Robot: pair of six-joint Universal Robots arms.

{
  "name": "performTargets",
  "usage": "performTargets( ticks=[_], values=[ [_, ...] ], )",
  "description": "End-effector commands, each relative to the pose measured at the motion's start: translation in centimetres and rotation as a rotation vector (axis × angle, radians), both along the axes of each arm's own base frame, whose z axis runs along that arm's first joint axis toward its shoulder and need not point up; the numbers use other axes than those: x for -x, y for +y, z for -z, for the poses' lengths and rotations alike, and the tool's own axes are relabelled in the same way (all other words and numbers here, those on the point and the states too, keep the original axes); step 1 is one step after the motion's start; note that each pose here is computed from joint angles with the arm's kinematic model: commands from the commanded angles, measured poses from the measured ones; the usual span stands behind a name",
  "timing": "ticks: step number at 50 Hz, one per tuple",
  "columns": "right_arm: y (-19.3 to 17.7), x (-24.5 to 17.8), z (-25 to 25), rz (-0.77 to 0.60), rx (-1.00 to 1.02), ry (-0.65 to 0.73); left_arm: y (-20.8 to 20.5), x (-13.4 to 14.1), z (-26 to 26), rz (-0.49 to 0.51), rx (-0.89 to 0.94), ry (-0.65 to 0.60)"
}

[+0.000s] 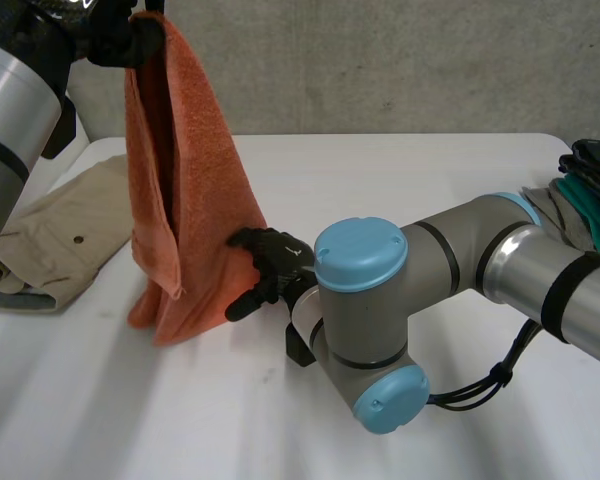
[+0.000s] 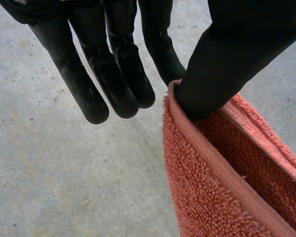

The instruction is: Fold the laundry.

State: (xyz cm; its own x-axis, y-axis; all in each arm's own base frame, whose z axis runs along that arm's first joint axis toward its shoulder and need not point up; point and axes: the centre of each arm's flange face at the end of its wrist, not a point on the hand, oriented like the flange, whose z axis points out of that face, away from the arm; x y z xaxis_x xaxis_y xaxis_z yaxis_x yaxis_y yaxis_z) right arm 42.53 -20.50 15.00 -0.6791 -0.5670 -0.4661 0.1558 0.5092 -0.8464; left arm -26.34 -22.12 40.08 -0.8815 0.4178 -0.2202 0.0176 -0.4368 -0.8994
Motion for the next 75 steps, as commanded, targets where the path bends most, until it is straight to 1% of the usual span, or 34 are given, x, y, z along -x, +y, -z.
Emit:
performTargets(
  ticks=[1,6,14,18,22,25,27,28,29,30,32,33,34,38,40,41,44,45,48,49,53,55,56,59,63,64,65,67,70,75],
  values=[
    [1.1,-1.1,0.4,-0.027,-0.024,-0.026,1.3,-0.3,0.2,0.010,-0.010,-0.001],
    [2.3,-2.6,0.5,-0.054,-0.059,-0.087,3.6,-0.1,1.1,0.053,-0.036,-0.021],
    [3.1,-4.1,0.3,-0.082,-0.124,-0.185,6.4,-0.4,1.6,0.089,-0.044,-0.022],
    [3.7,-4.8,0.5,-0.112,-0.173,-0.236,7.0,-0.7,1.7,0.088,-0.043,-0.018],
    [4.1,-5.4,1.0,-0.141,-0.177,-0.249,6.8,-1.0,1.8,0.064,-0.047,-0.016],
    [3.6,-4.9,1.1,-0.124,-0.149,-0.209,6.3,-1.3,1.8,0.037,-0.049,-0.016],
    [2.0,-3.5,0.0,-0.082,-0.068,-0.127,5.0,-2.0,2.1,-0.010,-0.057,-0.023],
    [1.1,-2.8,-0.6,-0.066,-0.032,-0.094,4.3,-2.3,2.3,-0.032,-0.062,-0.026],
    [-0.8,-1.2,-1.7,-0.035,0.051,-0.016,3.1,-3.0,2.5,-0.071,-0.066,-0.031],
    [-1.7,-0.3,-2.3,-0.022,0.092,0.023,2.4,-3.4,2.7,-0.092,-0.074,-0.033],
    [-3.4,1.2,-3.5,-0.006,0.184,0.093,1.2,-4.2,3.0,-0.122,-0.086,-0.039],
    [-5.0,2.7,-4.9,0.008,0.276,0.159,0.2,-4.7,3.5,-0.137,-0.103,-0.052],
    [-5.8,3.4,-5.6,0.016,0.316,0.188,-0.3,-4.9,3.8,-0.140,-0.112,-0.061],
    [-7.5,6.3,-8.4,0.002,0.428,0.310,-1.8,-5.1,5.9,-0.116,-0.180,-0.107],
    [-7.5,7.1,-9.5,-0.019,0.459,0.351,-2.2,-4.8,7.0,-0.099,-0.217,-0.125],
    [-7.4,7.8,-10.2,-0.048,0.483,0.396,-2.6,-4.5,8.2,-0.086,-0.255,-0.140],
    [-7.1,8.6,-10.9,-0.093,0.526,0.471,-3.0,-3.8,9.9,-0.058,-0.308,-0.168],
    [-6.8,9.0,-10.9,-0.130,0.547,0.527,-3.3,-3.2,11.5,-0.040,-0.347,-0.193],
    [-6.4,9.6,-9.9,-0.185,0.556,0.625,-3.5,-2.0,13.8,0.004,-0.406,-0.232],
    [-6.3,10.0,-9.0,-0.212,0.556,0.685,-3.5,-1.1,15.2,0.027,-0.441,-0.259],
    [-6.0,10.8,-6.5,-0.254,0.528,0.803,-2.9,1.0,18.8,0.090,-0.538,-0.321],
    [-6.3,11.1,-5.6,-0.239,0.508,0.820,-2.9,1.7,19.7,0.104,-0.555,-0.335],
    [-6.8,11.3,-4.9,-0.210,0.495,0.825,-3.0,2.2,20.4,0.107,-0.566,-0.341],
    [-7.6,11.6,-4.4,-0.160,0.482,0.815,-3.4,2.8,20.6,0.084,-0.557,-0.347],
    [-8.8,12.0,-4.5,-0.070,0.471,0.753,-4.5,2.5,18.9,-0.031,-0.508,-0.303],
    [-9.2,12.1,-5.0,-0.036,0.469,0.718,-4.6,2.2,18.1,-0.075,-0.494,-0.278],
    [-9.3,12.2,-5.2,-0.022,0.468,0.699,-4.4,2.1,17.6,-0.091,-0.489,-0.262],
    [-9.5,12.4,-5.6,0.001,0.466,0.671,-3.8,1.9,16.7,-0.106,-0.485,-0.236],
    [-9.5,12.4,-5.8,0.019,0.461,0.636,-1.7,1.4,15.3,-0.100,-0.492,-0.197],
    [-9.0,12.6,-5.2,-0.003,0.438,0.672,1.9,0.1,15.1,-0.077,-0.532,-0.205]
  ],
)
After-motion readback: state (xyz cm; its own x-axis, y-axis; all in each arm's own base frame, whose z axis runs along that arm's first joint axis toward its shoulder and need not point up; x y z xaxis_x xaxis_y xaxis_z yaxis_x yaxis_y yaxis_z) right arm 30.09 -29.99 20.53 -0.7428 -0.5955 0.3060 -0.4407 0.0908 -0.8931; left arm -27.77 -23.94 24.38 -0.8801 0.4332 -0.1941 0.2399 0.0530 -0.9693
